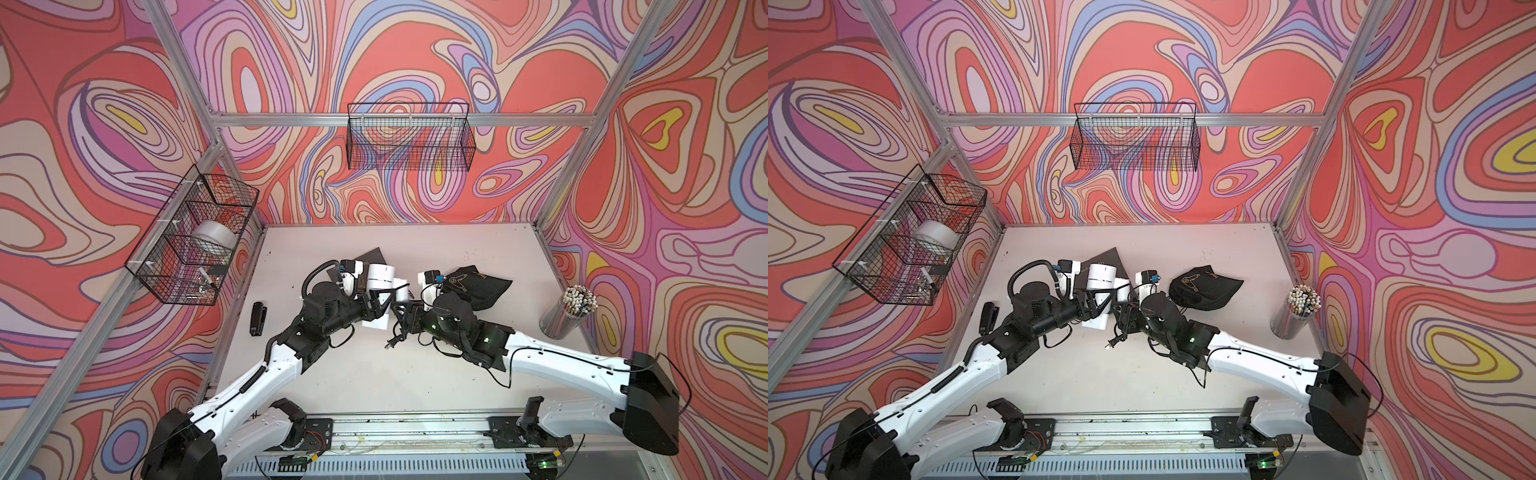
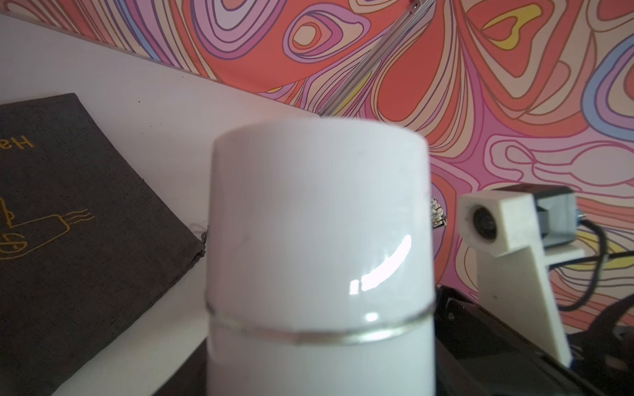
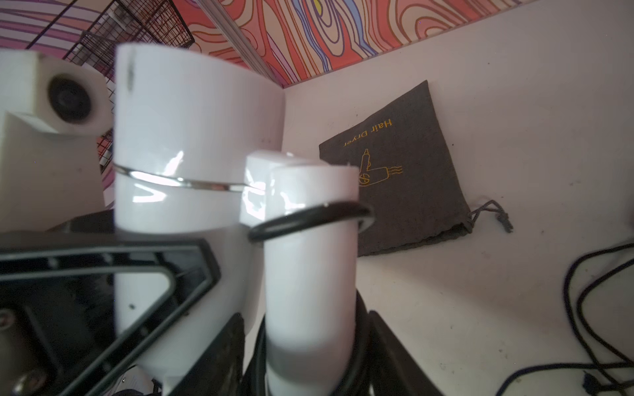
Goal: Pack away hair dryers
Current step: Fold the hair dryer.
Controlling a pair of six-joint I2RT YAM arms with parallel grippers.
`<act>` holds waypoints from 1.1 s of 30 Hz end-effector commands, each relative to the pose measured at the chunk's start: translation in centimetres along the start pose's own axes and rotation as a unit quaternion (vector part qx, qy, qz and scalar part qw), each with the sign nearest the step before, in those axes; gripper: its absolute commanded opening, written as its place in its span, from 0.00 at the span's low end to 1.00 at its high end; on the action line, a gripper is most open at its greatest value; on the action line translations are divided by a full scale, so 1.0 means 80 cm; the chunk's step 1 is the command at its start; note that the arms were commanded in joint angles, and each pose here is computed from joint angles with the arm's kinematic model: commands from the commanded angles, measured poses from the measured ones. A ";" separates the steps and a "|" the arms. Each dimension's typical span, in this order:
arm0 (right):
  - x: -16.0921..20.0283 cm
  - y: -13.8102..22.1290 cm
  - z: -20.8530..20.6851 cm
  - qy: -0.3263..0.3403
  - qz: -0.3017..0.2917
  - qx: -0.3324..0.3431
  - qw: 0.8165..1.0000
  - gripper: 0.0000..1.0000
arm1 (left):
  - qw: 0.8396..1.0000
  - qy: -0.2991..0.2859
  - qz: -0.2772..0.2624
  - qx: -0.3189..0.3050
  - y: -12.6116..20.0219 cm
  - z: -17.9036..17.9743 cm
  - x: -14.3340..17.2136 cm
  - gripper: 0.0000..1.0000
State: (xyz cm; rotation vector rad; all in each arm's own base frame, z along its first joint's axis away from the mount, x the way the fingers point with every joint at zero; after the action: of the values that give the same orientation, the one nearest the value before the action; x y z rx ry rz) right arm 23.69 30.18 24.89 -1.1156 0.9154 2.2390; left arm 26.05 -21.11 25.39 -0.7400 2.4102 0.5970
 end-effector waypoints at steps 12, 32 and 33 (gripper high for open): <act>-0.003 0.067 -0.013 -0.002 -0.004 -0.058 0.998 0.70 | 0.996 -0.008 -0.018 0.092 0.025 -0.069 -0.047 0.00; -0.041 0.065 0.007 -0.043 -0.054 -0.222 0.973 0.69 | 0.985 -0.008 0.043 0.166 0.024 -0.085 -0.022 0.00; -0.042 0.067 0.007 -0.042 -0.056 -0.224 0.972 0.69 | 0.985 -0.009 0.044 0.166 0.025 -0.085 -0.021 0.00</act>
State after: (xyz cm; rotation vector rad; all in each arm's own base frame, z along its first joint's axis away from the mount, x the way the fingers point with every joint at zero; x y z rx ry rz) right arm 22.18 26.49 28.05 -1.1631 0.3994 2.4447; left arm 24.54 -22.24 29.65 -0.5382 2.5020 0.3574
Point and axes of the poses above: each gripper's point midway between its finger pads, its own y axis back along the fingers, its own z axis along the line the jaws close on, x = y × z, the point moved 3 cm from there along y, back along the fingers, and after that the axes turned 8 degrees about y, right-handed, at the moved point
